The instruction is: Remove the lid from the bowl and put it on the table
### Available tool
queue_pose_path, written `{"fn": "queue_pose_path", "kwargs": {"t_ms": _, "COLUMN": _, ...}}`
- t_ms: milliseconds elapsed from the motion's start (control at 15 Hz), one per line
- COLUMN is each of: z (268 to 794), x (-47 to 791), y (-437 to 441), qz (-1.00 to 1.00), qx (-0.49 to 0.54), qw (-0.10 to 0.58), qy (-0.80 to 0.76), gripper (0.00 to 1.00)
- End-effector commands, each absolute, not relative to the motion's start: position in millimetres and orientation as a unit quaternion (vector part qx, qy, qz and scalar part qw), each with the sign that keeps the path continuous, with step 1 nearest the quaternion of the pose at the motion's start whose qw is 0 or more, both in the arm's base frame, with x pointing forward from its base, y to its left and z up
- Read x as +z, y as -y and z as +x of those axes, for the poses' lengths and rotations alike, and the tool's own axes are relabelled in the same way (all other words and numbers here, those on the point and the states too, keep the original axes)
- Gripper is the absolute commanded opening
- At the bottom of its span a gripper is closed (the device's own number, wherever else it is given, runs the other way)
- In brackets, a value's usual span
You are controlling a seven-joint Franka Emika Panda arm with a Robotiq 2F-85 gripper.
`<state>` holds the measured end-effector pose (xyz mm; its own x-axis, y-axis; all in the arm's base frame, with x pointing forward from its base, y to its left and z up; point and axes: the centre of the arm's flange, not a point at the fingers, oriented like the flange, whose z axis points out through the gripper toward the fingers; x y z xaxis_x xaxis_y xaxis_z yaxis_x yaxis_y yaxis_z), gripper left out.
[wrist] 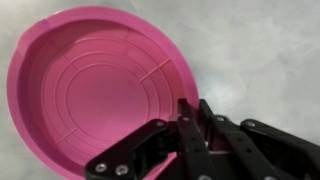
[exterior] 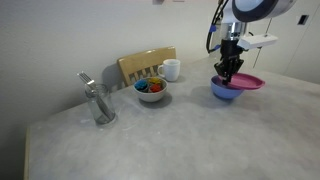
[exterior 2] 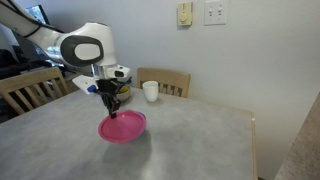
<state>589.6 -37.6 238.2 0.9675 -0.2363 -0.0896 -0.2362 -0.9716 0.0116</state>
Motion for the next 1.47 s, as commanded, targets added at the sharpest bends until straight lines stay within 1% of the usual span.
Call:
{"fn": "queue_pose_path", "kwargs": {"t_ms": 0, "z": 581, "x": 264, "y": 38, "qz": 0.991, "qx": -0.052, "qw": 0.026, "qy": 0.119, "gripper": 0.03}}
{"fn": "queue_pose_path", "kwargs": {"t_ms": 267, "z": 576, "x": 272, "y": 54, "qz": 0.991, "qx": -0.047, "qw": 0.037, "qy": 0.118, "gripper": 0.03}}
{"fn": "queue_pose_path", "kwargs": {"t_ms": 667, "z": 560, "x": 271, "y": 104, "qz": 0.994, "qx": -0.015, "qw": 0.032, "qy": 0.105, "gripper": 0.03}}
{"fn": "queue_pose_path", "kwargs": {"t_ms": 1133, "z": 533, "x": 285, "y": 198, "qz": 0.997, "qx": 0.032, "qw": 0.049, "qy": 0.046, "gripper": 0.03}}
{"fn": "queue_pose_path", "kwargs": {"t_ms": 1400, "z": 516, "x": 276, "y": 249, "qz": 0.997, "qx": 0.054, "qw": 0.049, "qy": 0.017, "gripper": 0.03}}
